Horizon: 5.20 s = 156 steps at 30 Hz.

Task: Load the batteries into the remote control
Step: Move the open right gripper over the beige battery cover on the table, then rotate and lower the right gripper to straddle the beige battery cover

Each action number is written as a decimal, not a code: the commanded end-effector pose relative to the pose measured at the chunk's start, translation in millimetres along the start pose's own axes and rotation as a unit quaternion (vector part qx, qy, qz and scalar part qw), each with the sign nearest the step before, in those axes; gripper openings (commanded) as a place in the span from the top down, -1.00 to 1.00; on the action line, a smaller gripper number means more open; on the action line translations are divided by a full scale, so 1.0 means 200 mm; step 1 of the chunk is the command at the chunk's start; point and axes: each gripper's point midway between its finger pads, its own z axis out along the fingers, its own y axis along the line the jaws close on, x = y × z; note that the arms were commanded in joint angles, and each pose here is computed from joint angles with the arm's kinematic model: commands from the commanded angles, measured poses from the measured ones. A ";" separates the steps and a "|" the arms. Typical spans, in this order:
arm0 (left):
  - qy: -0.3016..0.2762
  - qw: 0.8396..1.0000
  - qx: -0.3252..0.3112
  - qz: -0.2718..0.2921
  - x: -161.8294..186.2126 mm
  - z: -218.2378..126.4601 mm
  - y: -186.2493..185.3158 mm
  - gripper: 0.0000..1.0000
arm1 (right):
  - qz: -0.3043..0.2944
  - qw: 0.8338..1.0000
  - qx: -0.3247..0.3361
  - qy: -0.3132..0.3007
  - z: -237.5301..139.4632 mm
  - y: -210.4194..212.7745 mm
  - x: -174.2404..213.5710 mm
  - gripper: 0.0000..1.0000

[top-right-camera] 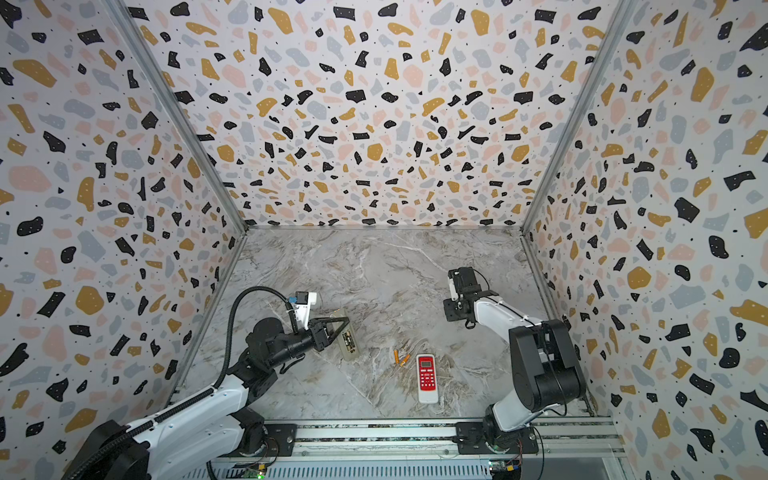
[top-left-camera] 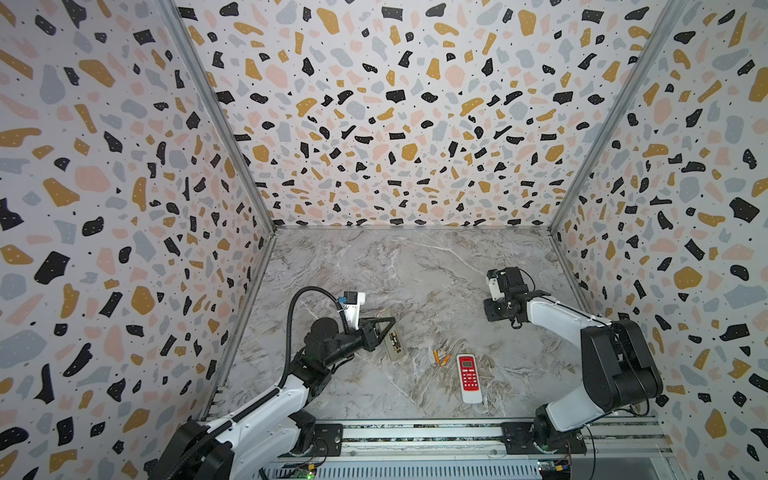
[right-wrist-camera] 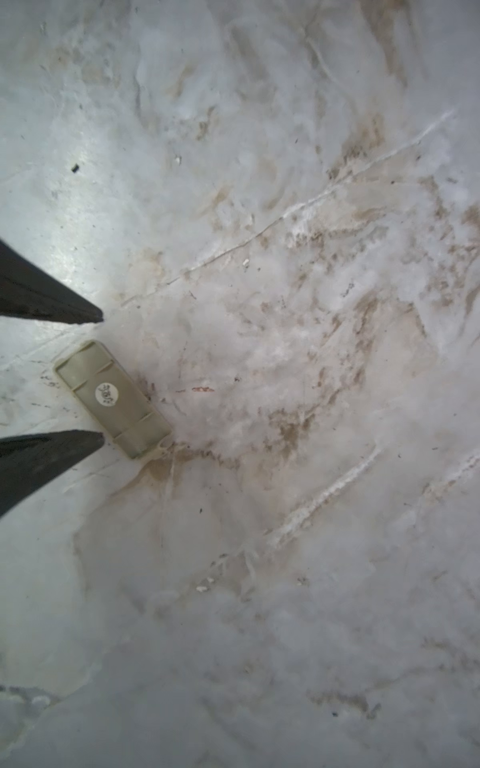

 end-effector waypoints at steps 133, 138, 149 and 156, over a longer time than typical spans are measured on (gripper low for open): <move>-0.021 0.999 0.019 0.028 -0.05 0.02 -0.02 1.00 | -0.101 0.988 -0.001 0.118 0.07 0.25 0.13 0.13; -0.020 0.999 0.020 0.027 -0.05 0.02 -0.02 1.00 | -0.098 0.991 -0.003 0.094 0.02 0.26 0.06 0.23; -0.020 0.999 0.023 0.028 -0.04 0.02 -0.03 1.00 | -0.097 0.990 -0.020 0.099 0.04 0.29 0.08 0.39; -0.019 0.999 0.022 0.027 -0.04 0.03 -0.02 1.00 | -0.099 0.990 -0.014 0.104 0.05 0.29 0.09 0.42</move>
